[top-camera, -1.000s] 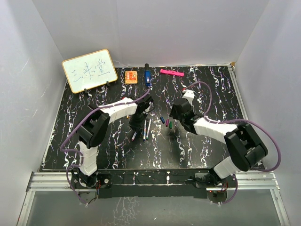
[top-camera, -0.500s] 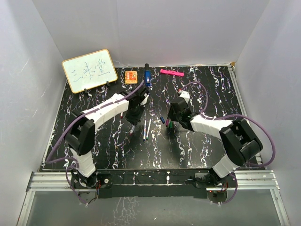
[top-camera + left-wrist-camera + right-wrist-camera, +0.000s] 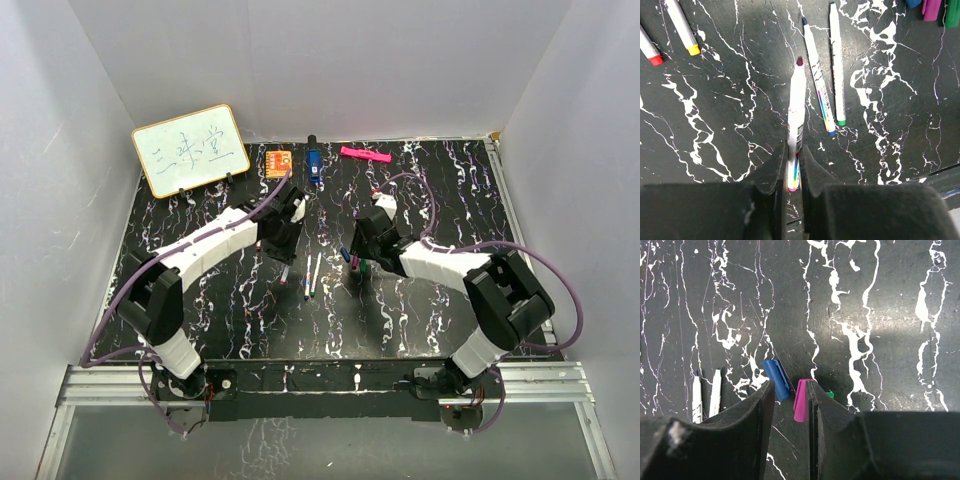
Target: Insert the pens into the pen caps
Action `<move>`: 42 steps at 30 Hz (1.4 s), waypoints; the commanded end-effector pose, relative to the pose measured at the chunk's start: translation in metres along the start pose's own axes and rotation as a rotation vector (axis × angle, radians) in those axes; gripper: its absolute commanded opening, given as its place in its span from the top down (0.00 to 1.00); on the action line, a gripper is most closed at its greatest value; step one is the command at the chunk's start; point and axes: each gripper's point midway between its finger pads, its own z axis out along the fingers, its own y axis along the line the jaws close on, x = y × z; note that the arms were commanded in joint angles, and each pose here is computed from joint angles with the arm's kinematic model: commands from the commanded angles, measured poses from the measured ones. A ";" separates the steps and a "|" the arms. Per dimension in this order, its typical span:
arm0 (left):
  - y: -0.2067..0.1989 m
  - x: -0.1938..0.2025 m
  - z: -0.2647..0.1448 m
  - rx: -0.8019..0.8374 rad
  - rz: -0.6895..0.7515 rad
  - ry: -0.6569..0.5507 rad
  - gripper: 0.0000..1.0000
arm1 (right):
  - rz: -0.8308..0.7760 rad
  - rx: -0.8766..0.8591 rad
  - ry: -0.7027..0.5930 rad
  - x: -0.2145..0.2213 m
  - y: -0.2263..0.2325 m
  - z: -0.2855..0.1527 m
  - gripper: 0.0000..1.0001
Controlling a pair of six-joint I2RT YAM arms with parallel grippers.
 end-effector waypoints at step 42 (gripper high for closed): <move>0.006 0.002 -0.007 0.085 -0.074 -0.066 1.00 | -0.016 0.153 0.031 0.016 0.008 0.017 0.71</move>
